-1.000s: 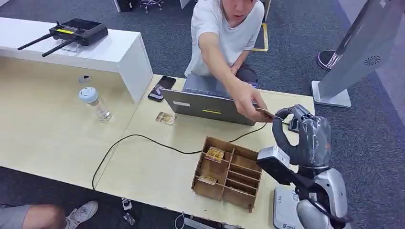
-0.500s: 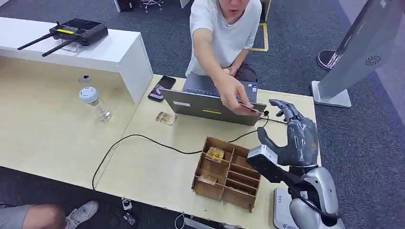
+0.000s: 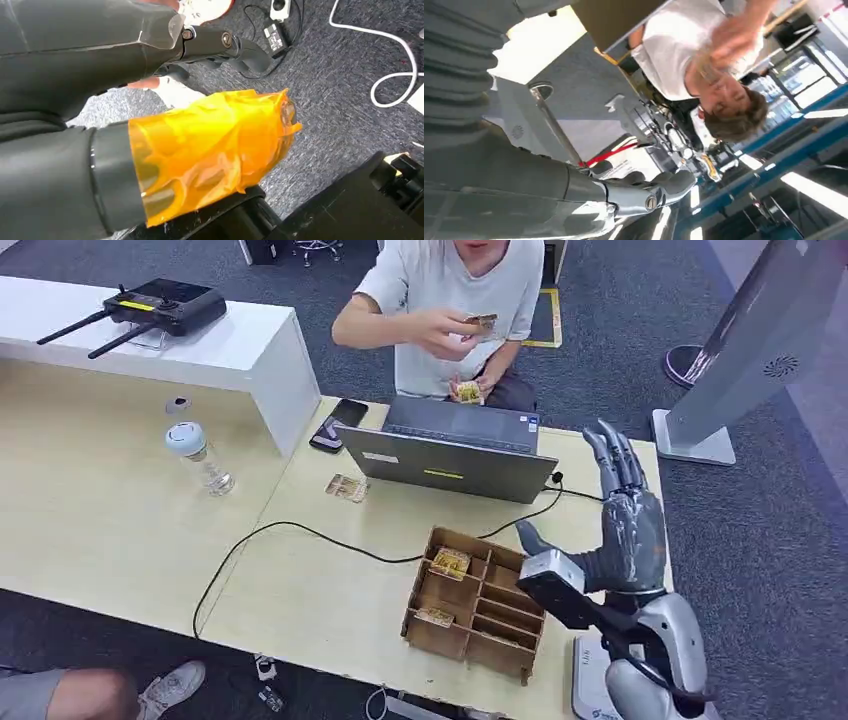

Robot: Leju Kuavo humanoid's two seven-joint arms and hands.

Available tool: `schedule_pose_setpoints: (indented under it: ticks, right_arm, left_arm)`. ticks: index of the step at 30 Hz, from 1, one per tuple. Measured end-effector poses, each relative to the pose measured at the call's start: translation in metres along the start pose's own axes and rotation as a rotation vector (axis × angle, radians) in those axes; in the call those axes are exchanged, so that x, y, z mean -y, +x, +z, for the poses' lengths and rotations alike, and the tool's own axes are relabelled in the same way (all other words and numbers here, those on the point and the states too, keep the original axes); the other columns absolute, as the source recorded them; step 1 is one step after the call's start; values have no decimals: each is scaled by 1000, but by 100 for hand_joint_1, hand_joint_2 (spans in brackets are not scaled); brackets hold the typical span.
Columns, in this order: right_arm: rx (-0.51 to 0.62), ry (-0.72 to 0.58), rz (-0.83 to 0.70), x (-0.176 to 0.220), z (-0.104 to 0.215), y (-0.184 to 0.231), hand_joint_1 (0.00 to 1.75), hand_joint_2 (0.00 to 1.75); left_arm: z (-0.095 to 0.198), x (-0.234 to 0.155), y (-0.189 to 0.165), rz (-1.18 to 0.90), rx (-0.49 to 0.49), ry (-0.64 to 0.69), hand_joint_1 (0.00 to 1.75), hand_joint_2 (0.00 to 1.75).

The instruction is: Pass the card to the sensor for recognition and then transmit it.

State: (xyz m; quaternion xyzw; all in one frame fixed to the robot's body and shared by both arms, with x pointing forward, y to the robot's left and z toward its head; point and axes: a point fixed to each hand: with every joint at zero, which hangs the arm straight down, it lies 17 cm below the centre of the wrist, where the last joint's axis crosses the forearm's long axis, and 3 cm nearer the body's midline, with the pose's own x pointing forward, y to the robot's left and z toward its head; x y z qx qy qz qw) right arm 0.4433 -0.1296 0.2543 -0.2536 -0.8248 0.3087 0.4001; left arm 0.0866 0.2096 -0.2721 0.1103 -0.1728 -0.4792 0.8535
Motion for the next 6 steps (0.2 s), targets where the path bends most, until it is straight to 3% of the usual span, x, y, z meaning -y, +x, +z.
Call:
schedule_pose_setpoints:
  ticks: [6]
  right_arm:
    - [41,-35,-65,9,10,18,0,0]
  left_arm:
    - [0,-1,-1,15,-5,5,0,0]
